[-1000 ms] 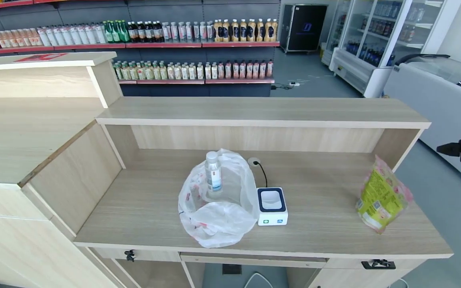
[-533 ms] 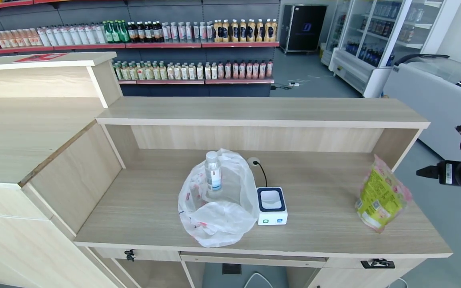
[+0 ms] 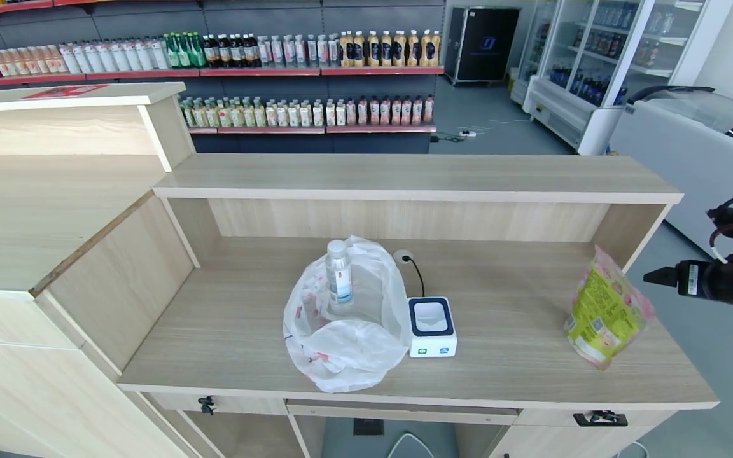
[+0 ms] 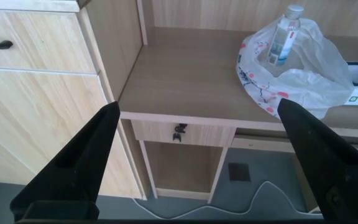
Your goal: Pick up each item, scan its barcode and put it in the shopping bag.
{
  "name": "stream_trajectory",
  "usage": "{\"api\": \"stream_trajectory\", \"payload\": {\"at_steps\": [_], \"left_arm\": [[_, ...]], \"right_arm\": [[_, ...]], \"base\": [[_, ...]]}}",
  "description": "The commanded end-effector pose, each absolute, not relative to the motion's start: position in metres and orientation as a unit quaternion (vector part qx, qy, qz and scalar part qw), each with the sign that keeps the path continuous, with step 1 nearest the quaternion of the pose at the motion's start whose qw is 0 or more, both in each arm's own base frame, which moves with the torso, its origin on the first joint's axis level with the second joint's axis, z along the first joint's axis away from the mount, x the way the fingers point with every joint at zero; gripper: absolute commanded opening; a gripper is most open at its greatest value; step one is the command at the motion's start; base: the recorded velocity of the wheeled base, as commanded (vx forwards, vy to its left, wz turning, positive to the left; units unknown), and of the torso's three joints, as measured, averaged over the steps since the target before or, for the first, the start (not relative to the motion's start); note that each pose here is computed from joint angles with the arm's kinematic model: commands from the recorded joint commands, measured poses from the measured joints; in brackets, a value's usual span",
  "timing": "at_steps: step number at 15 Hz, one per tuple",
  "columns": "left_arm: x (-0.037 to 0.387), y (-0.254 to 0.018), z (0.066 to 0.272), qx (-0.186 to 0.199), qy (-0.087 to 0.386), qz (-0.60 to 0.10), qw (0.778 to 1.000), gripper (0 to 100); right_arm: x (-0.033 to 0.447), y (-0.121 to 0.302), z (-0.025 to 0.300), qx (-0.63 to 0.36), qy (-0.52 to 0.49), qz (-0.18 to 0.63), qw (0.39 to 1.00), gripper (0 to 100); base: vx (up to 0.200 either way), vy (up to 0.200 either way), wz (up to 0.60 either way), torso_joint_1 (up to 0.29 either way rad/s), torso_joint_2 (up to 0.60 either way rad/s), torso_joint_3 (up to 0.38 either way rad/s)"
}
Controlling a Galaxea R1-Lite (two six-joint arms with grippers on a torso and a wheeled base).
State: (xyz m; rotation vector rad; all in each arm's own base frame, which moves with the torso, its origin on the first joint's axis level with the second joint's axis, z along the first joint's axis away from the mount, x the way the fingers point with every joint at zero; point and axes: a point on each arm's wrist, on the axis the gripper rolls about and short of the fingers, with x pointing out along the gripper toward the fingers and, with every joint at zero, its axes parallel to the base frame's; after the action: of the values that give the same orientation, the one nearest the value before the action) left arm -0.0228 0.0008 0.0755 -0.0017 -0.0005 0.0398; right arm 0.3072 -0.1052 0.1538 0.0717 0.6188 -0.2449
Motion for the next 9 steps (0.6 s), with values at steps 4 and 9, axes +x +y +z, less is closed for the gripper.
{"api": "stream_trajectory", "payload": {"at_steps": [4,9], "left_arm": [[-0.023,0.001,0.075,-0.001,0.0,0.02,1.0,100],[-0.023,0.001,0.075,-0.001,0.0,0.02,1.0,100]], "right_arm": [[0.324,-0.106,0.125,0.053,0.327,-0.099,0.938,100],[0.35,-0.11,0.098,0.063,0.316,-0.061,0.945,100]], "base": [[0.0,0.0,0.0,0.0,0.0,0.0],[0.0,0.0,0.0,0.0,0.0,0.0]]}}
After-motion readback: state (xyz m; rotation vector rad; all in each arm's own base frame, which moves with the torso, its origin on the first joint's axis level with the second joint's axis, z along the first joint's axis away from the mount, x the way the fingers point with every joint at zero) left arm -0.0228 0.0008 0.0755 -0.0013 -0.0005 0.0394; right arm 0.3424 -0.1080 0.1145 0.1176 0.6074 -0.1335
